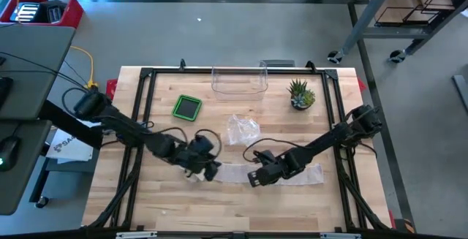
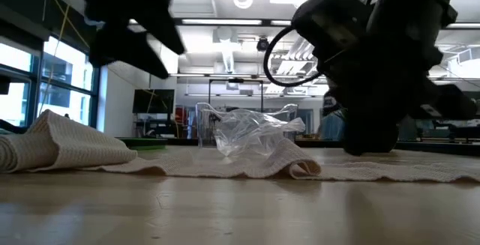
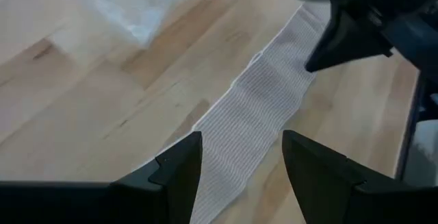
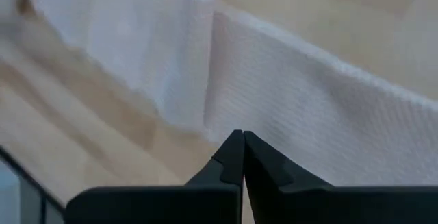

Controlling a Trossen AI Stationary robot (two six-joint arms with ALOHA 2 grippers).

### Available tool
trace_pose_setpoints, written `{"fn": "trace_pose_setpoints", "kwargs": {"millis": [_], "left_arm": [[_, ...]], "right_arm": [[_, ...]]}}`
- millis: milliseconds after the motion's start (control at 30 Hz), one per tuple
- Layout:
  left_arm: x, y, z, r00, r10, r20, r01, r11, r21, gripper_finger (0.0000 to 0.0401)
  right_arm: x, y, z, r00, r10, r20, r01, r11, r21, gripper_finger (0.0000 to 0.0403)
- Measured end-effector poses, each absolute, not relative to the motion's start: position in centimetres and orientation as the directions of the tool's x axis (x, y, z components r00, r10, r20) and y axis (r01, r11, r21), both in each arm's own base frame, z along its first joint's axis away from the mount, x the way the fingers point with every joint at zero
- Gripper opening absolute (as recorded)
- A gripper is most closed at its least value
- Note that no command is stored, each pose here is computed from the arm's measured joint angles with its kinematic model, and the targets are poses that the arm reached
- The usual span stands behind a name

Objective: Roll bandage
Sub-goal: Roll the bandage

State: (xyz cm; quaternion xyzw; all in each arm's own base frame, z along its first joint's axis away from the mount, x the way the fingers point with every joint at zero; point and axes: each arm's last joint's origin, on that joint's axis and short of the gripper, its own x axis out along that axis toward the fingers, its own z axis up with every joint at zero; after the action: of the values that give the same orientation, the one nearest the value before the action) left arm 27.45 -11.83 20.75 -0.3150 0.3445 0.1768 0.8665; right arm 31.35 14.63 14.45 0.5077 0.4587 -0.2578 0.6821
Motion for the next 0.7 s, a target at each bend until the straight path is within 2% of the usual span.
{"fn": "trace_pose_setpoints", "kwargs": {"millis": [133, 233, 467, 567, 700], "left_arm": [[29.1, -11.8, 19.9, 0.685, 0.105, -0.721, -0.550, 0.723, -0.417, 0.0197], [29.7, -12.0, 19.0, 0.684, 0.088, -0.724, -0.549, 0.716, -0.432, 0.0197], [30.0, -12.1, 18.2, 0.665, 0.055, -0.745, -0.566, 0.688, -0.455, 0.0197], [29.9, -12.1, 18.6, 0.673, 0.052, -0.738, -0.562, 0.685, -0.463, 0.0197], [29.8, -12.0, 18.7, 0.671, 0.052, -0.739, -0.561, 0.687, -0.462, 0.0197]], "right_arm": [[31.7, 14.3, 14.6, 0.487, 0.051, -0.872, 0.815, 0.332, 0.474, 0.0000], [31.4, 14.2, 14.3, 0.466, 0.042, -0.884, 0.819, 0.358, 0.449, 0.0000], [28.6, 14.1, 11.8, 0.317, 0.140, -0.938, 0.859, 0.376, 0.347, 0.0000], [27.1, 14.7, 11.6, 0.202, 0.189, -0.961, 0.870, 0.415, 0.265, 0.0000], [24.8, 14.9, 12.3, 0.039, 0.174, -0.984, 0.876, 0.468, 0.118, 0.0000]]}}
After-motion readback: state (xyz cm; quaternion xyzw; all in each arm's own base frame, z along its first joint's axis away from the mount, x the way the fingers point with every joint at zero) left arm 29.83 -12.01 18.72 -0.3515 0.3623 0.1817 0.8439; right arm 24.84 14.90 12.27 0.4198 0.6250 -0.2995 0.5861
